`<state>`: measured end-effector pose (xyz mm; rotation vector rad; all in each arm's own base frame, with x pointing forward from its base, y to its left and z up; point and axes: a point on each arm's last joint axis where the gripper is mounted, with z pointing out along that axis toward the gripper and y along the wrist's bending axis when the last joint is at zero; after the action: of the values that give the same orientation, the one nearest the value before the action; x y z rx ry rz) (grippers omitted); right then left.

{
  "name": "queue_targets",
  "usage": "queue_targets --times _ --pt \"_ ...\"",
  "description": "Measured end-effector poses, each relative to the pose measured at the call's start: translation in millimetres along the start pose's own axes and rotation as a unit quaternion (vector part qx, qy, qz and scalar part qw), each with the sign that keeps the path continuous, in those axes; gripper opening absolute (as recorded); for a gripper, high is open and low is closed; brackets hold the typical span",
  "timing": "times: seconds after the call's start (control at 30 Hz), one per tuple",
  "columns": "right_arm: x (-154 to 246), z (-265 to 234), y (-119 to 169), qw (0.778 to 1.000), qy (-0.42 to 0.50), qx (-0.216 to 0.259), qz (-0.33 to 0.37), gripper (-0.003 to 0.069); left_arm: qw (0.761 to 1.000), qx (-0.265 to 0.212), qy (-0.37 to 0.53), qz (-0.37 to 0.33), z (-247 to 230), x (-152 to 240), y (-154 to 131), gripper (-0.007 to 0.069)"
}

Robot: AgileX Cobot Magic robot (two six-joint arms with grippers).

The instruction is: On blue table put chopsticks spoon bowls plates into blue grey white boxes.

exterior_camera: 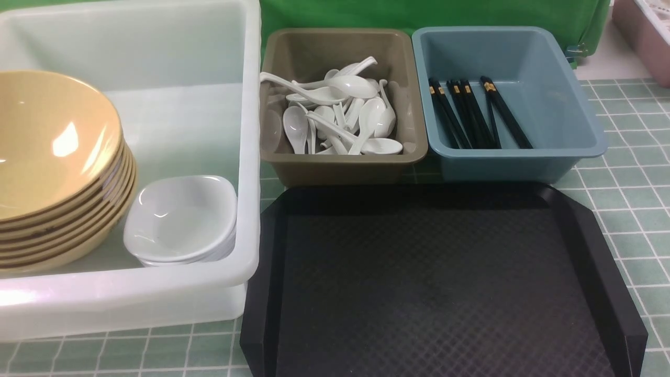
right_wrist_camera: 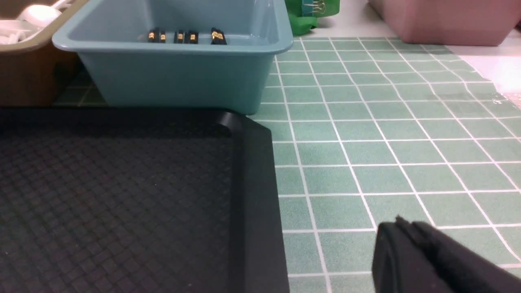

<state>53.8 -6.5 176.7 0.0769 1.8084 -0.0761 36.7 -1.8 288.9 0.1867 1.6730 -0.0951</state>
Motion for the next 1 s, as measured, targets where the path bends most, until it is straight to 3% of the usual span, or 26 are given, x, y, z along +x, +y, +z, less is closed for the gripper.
queue_targets --times 0.83,1.0 --pt "0 0 0 1.0 0.0 0.001 0.0 0.0079 1.0 0.0 -0.012 0.005 4 5 -1 0.0001" --pt "0 0 0 1.0 0.0 0.001 0.001 0.0085 0.998 -0.041 -0.045 -0.018 13 29 -1 0.0001"
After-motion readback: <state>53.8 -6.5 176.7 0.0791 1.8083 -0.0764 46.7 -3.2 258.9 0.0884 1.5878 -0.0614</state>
